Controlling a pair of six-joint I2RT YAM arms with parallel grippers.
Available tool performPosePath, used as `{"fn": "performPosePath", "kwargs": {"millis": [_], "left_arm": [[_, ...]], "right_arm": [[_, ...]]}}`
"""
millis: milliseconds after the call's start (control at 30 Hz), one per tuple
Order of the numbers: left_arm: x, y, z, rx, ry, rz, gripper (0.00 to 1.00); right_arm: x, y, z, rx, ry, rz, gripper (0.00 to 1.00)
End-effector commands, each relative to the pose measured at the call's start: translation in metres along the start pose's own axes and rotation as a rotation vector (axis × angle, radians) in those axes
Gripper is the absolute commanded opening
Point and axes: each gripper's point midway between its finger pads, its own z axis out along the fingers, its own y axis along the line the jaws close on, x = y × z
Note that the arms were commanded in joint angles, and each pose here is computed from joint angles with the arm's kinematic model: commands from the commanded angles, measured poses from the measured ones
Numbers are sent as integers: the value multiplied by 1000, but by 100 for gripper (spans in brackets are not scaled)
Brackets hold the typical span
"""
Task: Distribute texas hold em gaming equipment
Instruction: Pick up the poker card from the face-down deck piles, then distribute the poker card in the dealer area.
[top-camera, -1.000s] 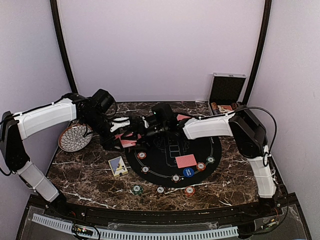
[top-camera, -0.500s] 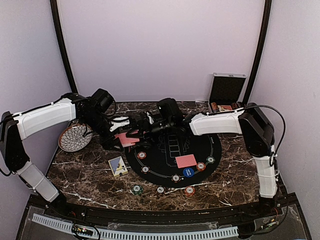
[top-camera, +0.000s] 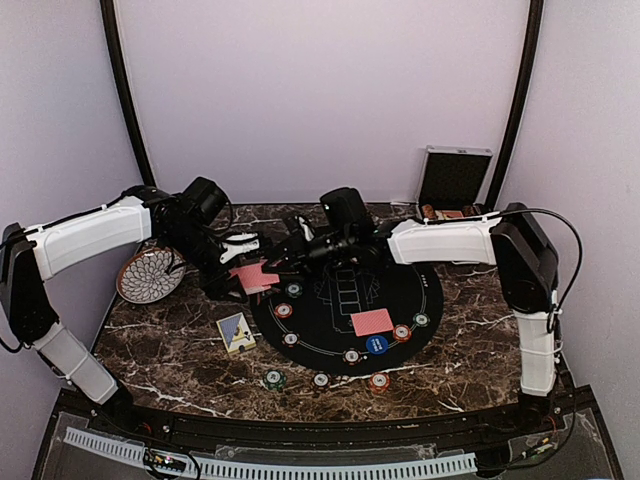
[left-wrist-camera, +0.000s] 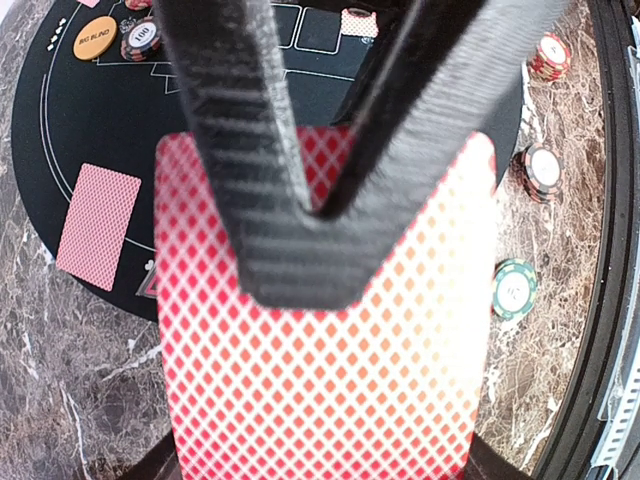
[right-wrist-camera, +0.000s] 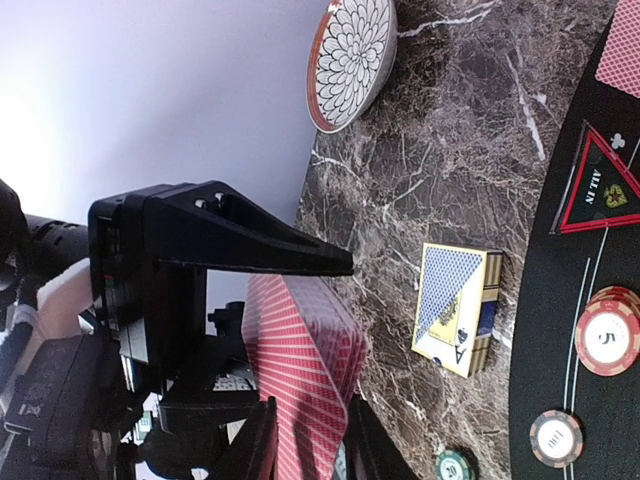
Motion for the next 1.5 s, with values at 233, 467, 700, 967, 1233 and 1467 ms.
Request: {"fn": "performPosePath", "kwargs": {"millis": [233, 467, 700, 967, 1233, 1467], "left_arm": [[-6, -3, -15, -17, -37, 19, 0], [-5, -4, -15, -17, -31, 20, 0], [-3, -4, -15, -21, -28, 21, 0], [-1, -5, -16, -22, -24, 22, 0], [-1, -7, -17, -16, -25, 22, 0], [0, -8, -17, -11, -23, 16, 0]], "right_arm": [[-3, 27, -18, -58, -8, -42, 6], [-9, 24, -36, -45, -26, -40, 0], [-21, 23, -57, -30, -58, -52, 0], [-48, -4, -82, 9, -120, -25, 0], [-78, -65, -67, 104, -138, 32, 0], [-108, -98, -40, 128, -180, 40, 0]]}}
